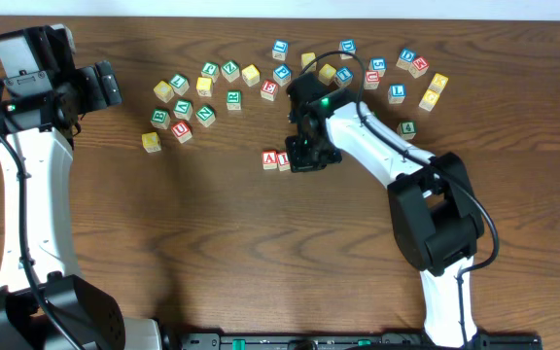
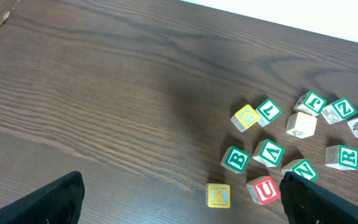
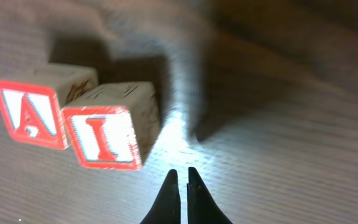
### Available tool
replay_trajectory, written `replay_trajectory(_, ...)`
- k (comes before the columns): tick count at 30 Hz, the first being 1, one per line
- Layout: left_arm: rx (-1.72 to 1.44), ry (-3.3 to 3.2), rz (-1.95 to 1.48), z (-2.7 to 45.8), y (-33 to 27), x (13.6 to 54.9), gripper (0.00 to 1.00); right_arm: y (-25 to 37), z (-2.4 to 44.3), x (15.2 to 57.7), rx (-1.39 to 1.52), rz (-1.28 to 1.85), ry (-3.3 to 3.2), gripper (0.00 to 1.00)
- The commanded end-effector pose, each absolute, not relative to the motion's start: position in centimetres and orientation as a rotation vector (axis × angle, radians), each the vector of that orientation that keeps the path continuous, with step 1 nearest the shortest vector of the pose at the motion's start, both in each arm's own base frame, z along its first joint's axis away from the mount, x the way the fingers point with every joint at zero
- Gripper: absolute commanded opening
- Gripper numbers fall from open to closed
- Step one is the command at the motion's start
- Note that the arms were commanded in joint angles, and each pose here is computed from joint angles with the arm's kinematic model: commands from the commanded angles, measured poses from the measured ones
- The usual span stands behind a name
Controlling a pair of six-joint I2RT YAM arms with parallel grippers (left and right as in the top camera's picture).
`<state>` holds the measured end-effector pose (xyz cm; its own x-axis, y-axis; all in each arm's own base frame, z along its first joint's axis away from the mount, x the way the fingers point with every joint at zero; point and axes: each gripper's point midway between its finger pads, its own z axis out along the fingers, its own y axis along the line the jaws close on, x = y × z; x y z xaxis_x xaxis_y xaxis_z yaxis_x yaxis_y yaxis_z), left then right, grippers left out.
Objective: Spell out AI2
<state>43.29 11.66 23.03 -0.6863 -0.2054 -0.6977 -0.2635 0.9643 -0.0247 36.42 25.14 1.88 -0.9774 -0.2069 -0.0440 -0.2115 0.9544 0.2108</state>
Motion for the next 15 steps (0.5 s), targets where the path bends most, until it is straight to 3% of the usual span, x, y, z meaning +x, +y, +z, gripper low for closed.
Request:
replay_trajectory(1, -0.314, 2.324, 0.107, 24.2, 11.7, 43.5, 0.99, 26.2, 2.4, 35.4, -0.398, 0.35, 3.071, 0.01)
replay_trajectory(15, -0.314, 2.324, 0.107, 24.2, 11.7, 43.5, 0.99, 28.0, 2.7, 36.4, -0.432, 0.389, 2.992, 0.01)
